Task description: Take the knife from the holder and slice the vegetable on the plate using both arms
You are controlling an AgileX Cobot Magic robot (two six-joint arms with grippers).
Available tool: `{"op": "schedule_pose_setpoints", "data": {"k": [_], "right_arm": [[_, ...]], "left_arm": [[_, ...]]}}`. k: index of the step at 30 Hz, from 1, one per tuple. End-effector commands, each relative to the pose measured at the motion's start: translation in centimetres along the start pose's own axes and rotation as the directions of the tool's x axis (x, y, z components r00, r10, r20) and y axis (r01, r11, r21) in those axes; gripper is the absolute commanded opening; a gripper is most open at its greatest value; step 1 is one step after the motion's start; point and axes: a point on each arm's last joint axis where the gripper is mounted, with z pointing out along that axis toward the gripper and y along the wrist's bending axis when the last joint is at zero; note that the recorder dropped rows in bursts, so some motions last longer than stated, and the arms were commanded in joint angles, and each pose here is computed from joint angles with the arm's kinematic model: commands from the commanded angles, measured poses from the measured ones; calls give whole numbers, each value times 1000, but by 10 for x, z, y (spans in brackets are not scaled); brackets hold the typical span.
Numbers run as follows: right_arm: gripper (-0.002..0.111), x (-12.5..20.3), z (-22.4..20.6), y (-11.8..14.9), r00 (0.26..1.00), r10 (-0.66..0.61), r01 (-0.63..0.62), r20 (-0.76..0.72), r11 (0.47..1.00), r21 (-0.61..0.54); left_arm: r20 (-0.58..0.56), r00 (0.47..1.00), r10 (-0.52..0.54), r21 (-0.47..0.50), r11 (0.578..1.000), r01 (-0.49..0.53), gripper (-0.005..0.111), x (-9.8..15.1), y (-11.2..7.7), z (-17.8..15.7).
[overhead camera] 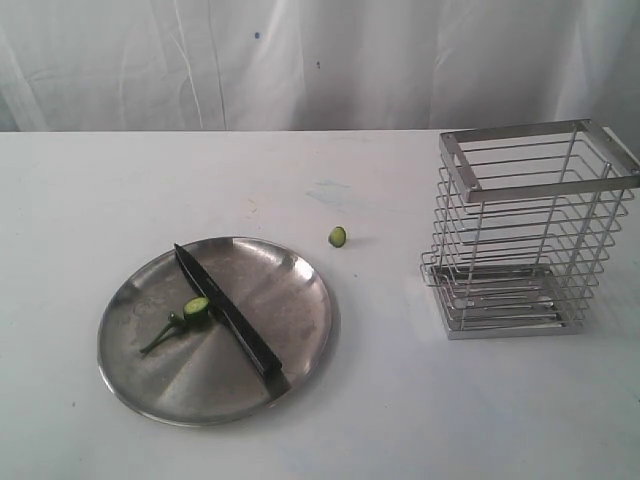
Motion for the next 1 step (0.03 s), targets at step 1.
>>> {"op": "schedule_pose_setpoints", "data": {"k": [1], "right_arm": [[0,-1,0,0,1000,3,-3,11,1000,7]], "left_arm": [[6,1000,-4,6,1000,4,0,1,0,0]]}}
